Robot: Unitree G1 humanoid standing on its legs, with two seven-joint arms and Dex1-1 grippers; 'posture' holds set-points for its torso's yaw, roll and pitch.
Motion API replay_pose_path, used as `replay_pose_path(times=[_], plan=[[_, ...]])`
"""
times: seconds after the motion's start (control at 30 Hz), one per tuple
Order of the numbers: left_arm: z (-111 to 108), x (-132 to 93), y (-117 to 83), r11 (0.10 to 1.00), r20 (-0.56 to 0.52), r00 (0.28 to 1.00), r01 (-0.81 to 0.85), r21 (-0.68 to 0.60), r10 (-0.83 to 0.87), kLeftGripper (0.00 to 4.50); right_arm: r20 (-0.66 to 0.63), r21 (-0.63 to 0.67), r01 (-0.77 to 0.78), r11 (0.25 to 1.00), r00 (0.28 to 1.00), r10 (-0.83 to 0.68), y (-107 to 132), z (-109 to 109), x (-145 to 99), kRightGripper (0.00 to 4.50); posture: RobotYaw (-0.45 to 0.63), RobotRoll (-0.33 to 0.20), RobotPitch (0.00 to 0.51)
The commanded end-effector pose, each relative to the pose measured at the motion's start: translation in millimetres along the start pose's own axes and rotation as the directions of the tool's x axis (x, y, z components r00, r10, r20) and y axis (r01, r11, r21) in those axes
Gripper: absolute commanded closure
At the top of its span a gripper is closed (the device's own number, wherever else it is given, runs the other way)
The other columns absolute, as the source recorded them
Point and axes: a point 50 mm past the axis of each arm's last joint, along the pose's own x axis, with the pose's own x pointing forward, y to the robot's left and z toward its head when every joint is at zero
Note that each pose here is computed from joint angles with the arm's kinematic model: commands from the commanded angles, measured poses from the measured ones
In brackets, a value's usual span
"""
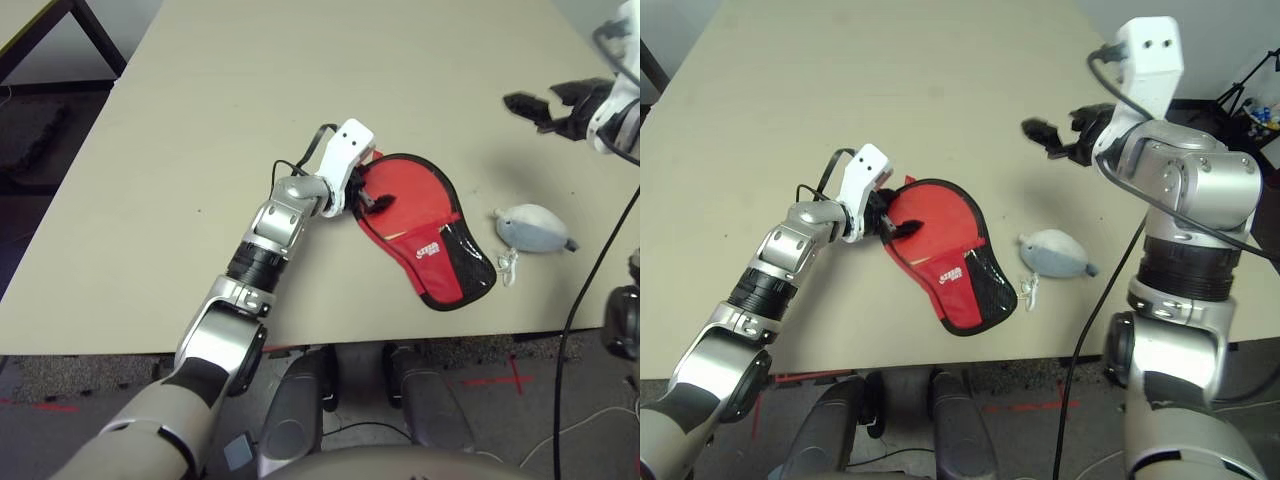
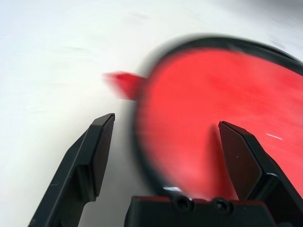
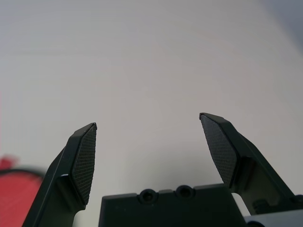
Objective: Store the ping-pong paddle in its case and zip it.
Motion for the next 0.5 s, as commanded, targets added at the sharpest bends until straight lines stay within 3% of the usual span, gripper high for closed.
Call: replay_pose_path(times=[0.03,0.33,0.5], plan=[[-7.6,-6.6,15.2,0.991,0.057,0.990,-0.128,-0.042,0.130,0.00,0.084,0.040,0.097,0.994,0.991,-0.100,-10.3,-4.6,-1.9,0.02,-0.01,0.000,0.213],[-10.9,-38.9,63.0,0.898,0.177,0.880,-0.437,-0.058,0.440,0.00,0.166,0.023,0.249,0.968,0.954,-0.250,-22.5,-16.5,-6.6,0.02,-0.01,0.000,0.203],[-23.5,-73.0,92.9,0.783,0.200,0.760,-0.619,-0.064,0.618,0.00,0.173,0.010,0.254,0.967,0.952,-0.252,-16.3,-28.7,-9.2,0.02,0.00,0.000,0.195]])
